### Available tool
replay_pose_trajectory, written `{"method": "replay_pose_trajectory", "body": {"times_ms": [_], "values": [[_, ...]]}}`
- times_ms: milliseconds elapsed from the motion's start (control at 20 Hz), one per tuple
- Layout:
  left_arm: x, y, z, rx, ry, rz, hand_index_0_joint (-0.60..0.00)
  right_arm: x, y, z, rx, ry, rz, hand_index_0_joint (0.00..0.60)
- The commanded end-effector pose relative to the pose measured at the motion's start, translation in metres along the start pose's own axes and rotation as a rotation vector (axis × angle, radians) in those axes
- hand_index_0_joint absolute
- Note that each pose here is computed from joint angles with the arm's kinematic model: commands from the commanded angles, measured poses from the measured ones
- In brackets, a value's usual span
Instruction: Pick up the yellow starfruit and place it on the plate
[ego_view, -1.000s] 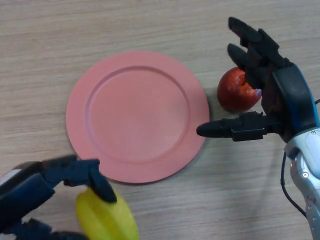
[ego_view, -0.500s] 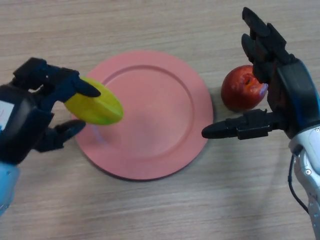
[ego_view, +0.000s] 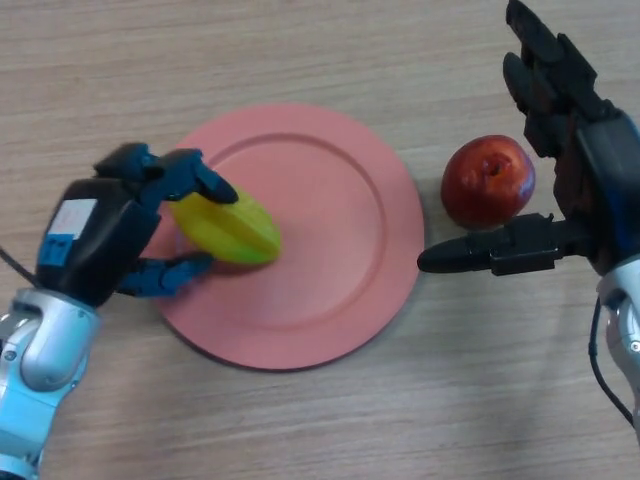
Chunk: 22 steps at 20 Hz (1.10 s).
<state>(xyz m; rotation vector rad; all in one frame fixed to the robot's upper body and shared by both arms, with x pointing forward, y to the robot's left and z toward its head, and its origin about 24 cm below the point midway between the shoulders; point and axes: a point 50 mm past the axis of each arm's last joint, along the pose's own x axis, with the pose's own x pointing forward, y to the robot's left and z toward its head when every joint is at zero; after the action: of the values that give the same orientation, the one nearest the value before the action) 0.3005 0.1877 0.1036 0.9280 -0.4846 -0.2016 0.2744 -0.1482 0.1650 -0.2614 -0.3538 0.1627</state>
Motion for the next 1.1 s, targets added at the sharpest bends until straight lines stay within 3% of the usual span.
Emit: {"method": "replay_pose_trajectory", "body": {"times_ms": [50,100,200,250,400,450,500,750,950,1100], "values": [[0.011,0.038,0.012,-0.032,-0.104,0.183,-0.6,-0.001,-0.018,0.034,-0.033,-0.209,-0.056,0.0],[0.012,0.043,0.012,-0.1,-0.096,0.232,-0.6,-0.001,-0.019,0.034,-0.038,-0.21,-0.056,0.0],[0.014,0.044,0.013,-0.161,-0.07,0.237,-0.6,-0.001,-0.018,0.032,-0.041,-0.204,-0.054,0.0],[0.014,0.043,0.012,-0.17,-0.059,0.229,-0.55,0.0,-0.018,0.032,-0.042,-0.202,-0.054,0.0],[0.013,0.038,0.01,-0.137,-0.008,0.195,-0.15,0.001,-0.018,0.032,-0.041,-0.194,-0.05,0.0],[0.012,0.04,0.01,-0.119,0.013,0.192,-0.049,0.001,-0.018,0.032,-0.039,-0.195,-0.049,0.0],[0.011,0.043,0.012,-0.114,0.032,0.203,0.0,0.001,-0.018,0.033,-0.041,-0.196,-0.049,0.0],[0.003,0.049,0.025,-0.106,0.023,0.26,0.0,-0.004,-0.019,0.036,-0.037,-0.205,-0.053,0.0],[-0.007,0.064,0.042,-0.208,-0.008,0.317,0.0,-0.006,-0.021,0.038,-0.03,-0.21,-0.059,0.0],[-0.012,0.072,0.054,-0.273,-0.032,0.294,0.0,-0.006,-0.022,0.036,-0.041,-0.203,-0.066,0.0]]}}
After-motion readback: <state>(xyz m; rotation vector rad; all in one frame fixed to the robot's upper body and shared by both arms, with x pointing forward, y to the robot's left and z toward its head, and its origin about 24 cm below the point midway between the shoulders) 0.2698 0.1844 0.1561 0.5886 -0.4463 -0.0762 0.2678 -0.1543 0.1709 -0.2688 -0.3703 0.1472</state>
